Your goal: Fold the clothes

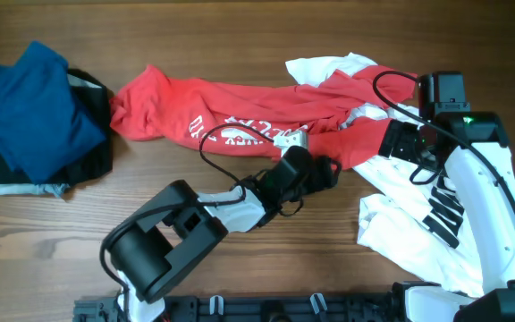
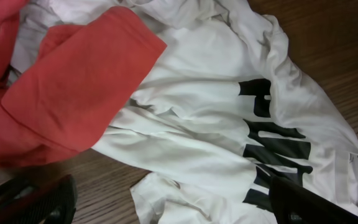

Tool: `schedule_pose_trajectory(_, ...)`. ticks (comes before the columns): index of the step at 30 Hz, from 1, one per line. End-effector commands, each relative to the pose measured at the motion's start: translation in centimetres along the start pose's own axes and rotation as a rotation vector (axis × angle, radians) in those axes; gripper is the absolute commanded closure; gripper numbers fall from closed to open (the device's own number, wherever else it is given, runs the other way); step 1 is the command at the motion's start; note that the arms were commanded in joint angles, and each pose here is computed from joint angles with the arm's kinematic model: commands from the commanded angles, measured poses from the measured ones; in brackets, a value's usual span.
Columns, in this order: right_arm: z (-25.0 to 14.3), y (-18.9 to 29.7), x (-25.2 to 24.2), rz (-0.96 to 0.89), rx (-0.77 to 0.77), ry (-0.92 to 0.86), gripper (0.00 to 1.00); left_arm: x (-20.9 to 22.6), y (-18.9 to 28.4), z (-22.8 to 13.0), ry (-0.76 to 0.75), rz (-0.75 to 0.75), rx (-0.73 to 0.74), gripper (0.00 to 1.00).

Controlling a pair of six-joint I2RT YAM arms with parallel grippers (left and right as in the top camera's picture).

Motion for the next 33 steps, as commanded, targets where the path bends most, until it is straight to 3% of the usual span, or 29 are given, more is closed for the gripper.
schedule_pose_trajectory(1, -0.4, -0.2, -0.1, -0.005, 0.020, -0.011, 0.00, 3.0, -1.7, -0.8, 0.104, 0.077, -0.043, 0.23)
schedule_pose_trajectory(5, -0.6, -0.2, -0.2, -0.008, 0.031, -0.009, 0.00, 3.5, -2.6, -0.6, 0.123, 0.090, -0.064, 0.30)
schedule_pose_trajectory(9, -0.7, -0.2, -0.2, -0.009, 0.035, -0.008, 0.00, 3.5, -3.5, -0.3, 0.125, 0.094, -0.081, 0.61)
schedule_pose_trajectory(11, -0.7, -0.2, -0.2, -0.009, 0.038, 0.006, 0.00, 3.5, -3.9, -0.2, 0.125, 0.096, -0.088, 0.67)
schedule_pose_trajectory(14, -0.7, -0.2, -0.2, -0.010, 0.038, 0.019, 0.00, 3.9, -3.9, 0.3, 0.123, 0.118, -0.131, 0.96)
schedule_pose_trajectory(19, -0.4, -0.2, -0.2, -0.006, 0.023, 0.016, 0.00, 4.4, -3.1, 1.1, 0.146, 0.147, -0.038, 0.96)
schedule_pose_trajectory(22, -0.4, -0.2, -0.2, -0.009, 0.017, 0.015, 0.00, 3.3, -0.9, 2.5, 0.075, 0.176, -0.017, 0.96)
schedule_pose_trajectory(26, -0.1, -0.2, -0.1, -0.006, 0.006, 0.013, 0.00, 3.0, 5.8, 5.8, 0.065, 0.348, -0.077, 0.96)
schedule_pose_trajectory(30, -0.3, -0.2, -0.2, -0.007, 0.013, 0.061, 0.01, 6.2, 14.7, 8.5, 0.169, 0.654, -0.180, 0.96)
schedule_pose_trajectory(33, -0.3, -0.5, -0.1, -0.010, 0.028, 0.097, 0.00, 6.8, 17.7, 8.8, 0.252, 0.677, -0.145, 0.96)
Point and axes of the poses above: each gripper's point midway between its finger pads, its own y axis back along the fingers, its own x axis along the line the jaws close on, z = x × y, the point moved 7 cm from there along y, back along the fingers, and after that the axes turned 7 degrees about y, right-handed, at the moved point
